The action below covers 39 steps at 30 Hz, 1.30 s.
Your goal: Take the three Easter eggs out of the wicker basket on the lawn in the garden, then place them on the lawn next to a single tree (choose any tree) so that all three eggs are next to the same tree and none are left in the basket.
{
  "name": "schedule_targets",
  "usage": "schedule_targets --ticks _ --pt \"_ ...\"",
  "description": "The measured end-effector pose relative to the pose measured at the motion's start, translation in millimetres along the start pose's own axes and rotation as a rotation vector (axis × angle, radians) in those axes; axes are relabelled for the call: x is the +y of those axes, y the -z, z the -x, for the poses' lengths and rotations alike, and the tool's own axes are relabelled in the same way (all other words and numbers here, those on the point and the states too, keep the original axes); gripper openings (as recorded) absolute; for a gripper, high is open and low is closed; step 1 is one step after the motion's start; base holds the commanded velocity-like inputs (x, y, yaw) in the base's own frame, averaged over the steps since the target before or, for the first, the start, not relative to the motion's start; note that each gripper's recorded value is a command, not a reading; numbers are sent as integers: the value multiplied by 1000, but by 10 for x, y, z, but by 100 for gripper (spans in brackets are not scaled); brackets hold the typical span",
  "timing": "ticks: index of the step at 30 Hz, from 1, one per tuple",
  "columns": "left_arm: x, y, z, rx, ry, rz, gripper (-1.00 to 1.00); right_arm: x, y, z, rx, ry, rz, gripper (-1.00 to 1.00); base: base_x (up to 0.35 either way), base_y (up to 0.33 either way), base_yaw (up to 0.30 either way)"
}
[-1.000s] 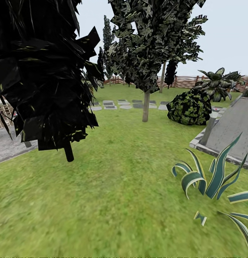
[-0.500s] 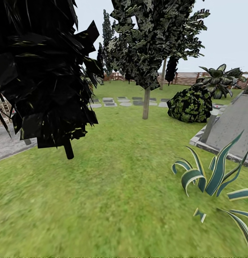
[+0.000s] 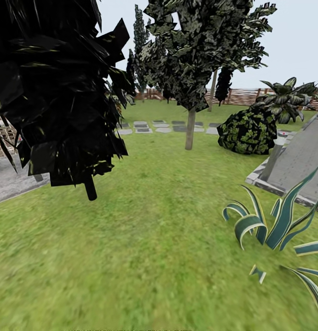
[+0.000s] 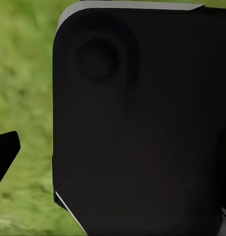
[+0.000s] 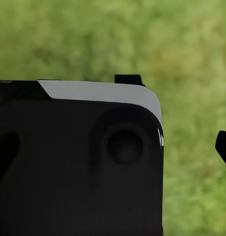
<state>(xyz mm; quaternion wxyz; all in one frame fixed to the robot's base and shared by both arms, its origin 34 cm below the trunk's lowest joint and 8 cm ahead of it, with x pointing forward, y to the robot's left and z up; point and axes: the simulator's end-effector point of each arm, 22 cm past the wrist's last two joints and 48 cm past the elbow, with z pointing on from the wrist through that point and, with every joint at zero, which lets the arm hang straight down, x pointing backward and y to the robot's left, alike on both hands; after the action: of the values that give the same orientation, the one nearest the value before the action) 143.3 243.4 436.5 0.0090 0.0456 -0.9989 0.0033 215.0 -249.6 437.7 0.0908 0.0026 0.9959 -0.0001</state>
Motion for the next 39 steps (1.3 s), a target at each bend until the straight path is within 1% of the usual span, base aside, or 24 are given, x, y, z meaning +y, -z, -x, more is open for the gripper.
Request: schedule_targets --ticks 26,39 --pt "20 -1 -162 42 1 4 100 -3 1 -159 39 1 0 100 0 0 109" --pt "23 -1 -200 52 2 5 100 -9 2 -193 48 1 0 100 0 0 32"
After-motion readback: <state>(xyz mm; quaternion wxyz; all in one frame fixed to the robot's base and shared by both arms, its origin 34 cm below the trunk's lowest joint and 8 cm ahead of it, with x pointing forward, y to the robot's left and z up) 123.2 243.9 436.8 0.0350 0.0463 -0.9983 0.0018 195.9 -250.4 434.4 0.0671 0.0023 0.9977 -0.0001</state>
